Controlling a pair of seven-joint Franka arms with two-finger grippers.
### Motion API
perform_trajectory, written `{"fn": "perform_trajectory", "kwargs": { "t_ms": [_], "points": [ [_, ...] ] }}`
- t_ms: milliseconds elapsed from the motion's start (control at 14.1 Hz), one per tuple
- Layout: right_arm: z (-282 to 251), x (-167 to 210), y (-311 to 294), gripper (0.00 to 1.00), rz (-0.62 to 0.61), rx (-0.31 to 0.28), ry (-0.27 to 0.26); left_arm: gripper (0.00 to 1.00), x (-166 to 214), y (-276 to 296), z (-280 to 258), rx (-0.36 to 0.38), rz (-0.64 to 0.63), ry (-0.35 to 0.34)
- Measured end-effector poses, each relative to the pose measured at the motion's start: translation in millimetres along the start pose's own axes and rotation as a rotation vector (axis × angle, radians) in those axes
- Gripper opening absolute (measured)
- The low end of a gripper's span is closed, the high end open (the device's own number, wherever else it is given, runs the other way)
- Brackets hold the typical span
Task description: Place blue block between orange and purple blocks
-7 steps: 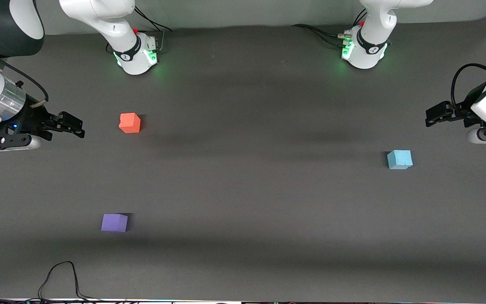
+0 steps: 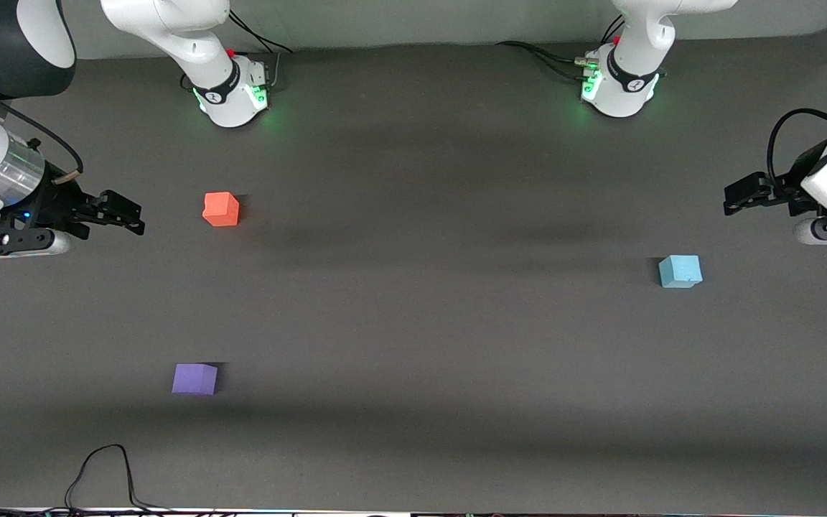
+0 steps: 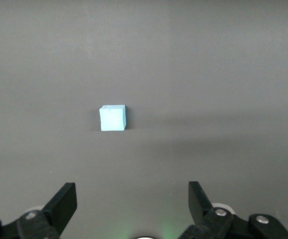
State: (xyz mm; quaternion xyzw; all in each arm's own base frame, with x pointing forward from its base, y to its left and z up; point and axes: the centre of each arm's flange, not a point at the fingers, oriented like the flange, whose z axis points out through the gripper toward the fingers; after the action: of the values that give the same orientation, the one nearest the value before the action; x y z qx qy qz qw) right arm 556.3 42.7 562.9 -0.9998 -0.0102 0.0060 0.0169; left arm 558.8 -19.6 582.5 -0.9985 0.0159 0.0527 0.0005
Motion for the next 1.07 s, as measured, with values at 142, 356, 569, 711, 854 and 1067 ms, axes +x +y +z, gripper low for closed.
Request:
{"fn": "perform_trajectory", "kwargs": {
  "t_ms": [142, 356, 569, 711, 854, 1067],
  "points": [
    [0, 0, 0, 1.00, 0.000, 0.000, -0.002, 1.00, 0, -5, 2, -0.001, 0.018, -0.009],
    [0, 0, 0, 1.00, 0.000, 0.000, -0.003, 1.00, -8, -39, 12, -0.008, 0.043, -0.030],
    [1, 0, 0, 1.00, 0.001, 0.000, -0.005, 1.00, -32, -69, 20, -0.011, 0.049, -0.026],
    [1, 0, 0, 1.00, 0.002, 0.003, -0.006, 1.00, -50, -70, 25, 0.002, 0.054, -0.010],
    [2, 0, -1, 1.00, 0.006, 0.028, -0.008, 1.00, -60, -67, 33, 0.007, 0.059, 0.002],
    [2, 0, -2, 1.00, 0.008, 0.041, -0.009, 1.00, -54, -67, 72, 0.024, 0.067, 0.025]
  ]
}}
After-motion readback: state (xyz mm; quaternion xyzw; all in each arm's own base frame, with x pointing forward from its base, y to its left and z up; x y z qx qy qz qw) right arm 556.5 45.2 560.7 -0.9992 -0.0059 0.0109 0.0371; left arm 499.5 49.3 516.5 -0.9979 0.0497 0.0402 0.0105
